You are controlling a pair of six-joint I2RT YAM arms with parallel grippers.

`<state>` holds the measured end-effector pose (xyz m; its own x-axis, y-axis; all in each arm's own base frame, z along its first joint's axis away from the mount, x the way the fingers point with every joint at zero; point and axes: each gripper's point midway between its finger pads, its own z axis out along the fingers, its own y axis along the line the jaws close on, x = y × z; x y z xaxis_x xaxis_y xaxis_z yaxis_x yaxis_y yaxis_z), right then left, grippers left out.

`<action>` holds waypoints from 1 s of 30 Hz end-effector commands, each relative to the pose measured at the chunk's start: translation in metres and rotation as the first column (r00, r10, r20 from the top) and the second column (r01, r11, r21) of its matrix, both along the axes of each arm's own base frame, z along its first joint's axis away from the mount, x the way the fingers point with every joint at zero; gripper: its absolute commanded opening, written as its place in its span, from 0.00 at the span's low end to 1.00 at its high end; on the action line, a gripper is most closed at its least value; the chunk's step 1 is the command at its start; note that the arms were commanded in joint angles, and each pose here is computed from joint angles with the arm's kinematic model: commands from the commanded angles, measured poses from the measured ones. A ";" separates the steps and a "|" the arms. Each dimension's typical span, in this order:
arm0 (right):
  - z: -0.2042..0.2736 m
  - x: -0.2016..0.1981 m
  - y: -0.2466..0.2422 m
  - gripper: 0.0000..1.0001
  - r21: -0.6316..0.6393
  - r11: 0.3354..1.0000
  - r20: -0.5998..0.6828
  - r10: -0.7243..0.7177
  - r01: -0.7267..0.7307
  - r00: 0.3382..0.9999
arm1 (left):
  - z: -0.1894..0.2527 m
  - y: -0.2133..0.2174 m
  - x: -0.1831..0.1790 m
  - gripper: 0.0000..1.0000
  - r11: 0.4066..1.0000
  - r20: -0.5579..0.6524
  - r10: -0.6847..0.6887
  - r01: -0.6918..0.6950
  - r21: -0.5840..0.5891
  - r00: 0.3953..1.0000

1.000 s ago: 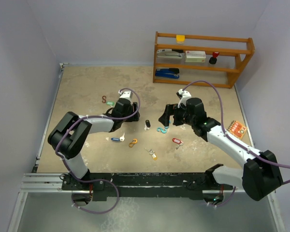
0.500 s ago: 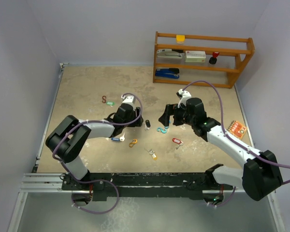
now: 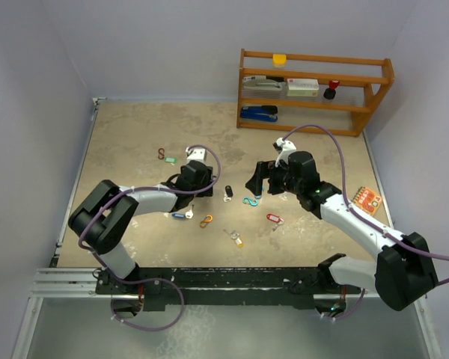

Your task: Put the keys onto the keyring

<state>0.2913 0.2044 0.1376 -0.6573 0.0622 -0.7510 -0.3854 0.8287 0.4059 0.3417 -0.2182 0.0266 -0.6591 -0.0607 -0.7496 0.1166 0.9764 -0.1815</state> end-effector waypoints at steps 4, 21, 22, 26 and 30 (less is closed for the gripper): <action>0.018 0.009 0.006 0.99 0.026 1.000 0.050 0.017 -0.018 0.999 | 0.000 0.006 0.009 0.55 0.992 0.028 -0.050 0.046 0.114 0.998; 0.012 0.011 0.008 0.99 0.020 1.000 0.037 0.020 -0.021 0.999 | 0.000 -0.029 0.006 0.55 0.975 0.030 -0.218 0.216 0.041 0.976; 0.013 0.011 0.008 0.99 0.021 1.000 0.037 0.021 -0.021 0.999 | -0.001 -0.030 0.008 0.55 0.976 0.028 -0.213 0.211 0.048 0.977; 0.013 0.011 0.008 0.99 0.019 1.000 0.038 0.019 -0.020 0.999 | -0.008 -0.029 0.014 0.53 0.978 0.023 -0.197 0.195 0.073 0.980; 0.013 0.011 0.007 0.99 0.019 1.000 0.039 0.017 -0.018 0.999 | -0.013 -0.028 0.018 0.48 0.979 0.018 -0.180 0.177 0.097 0.984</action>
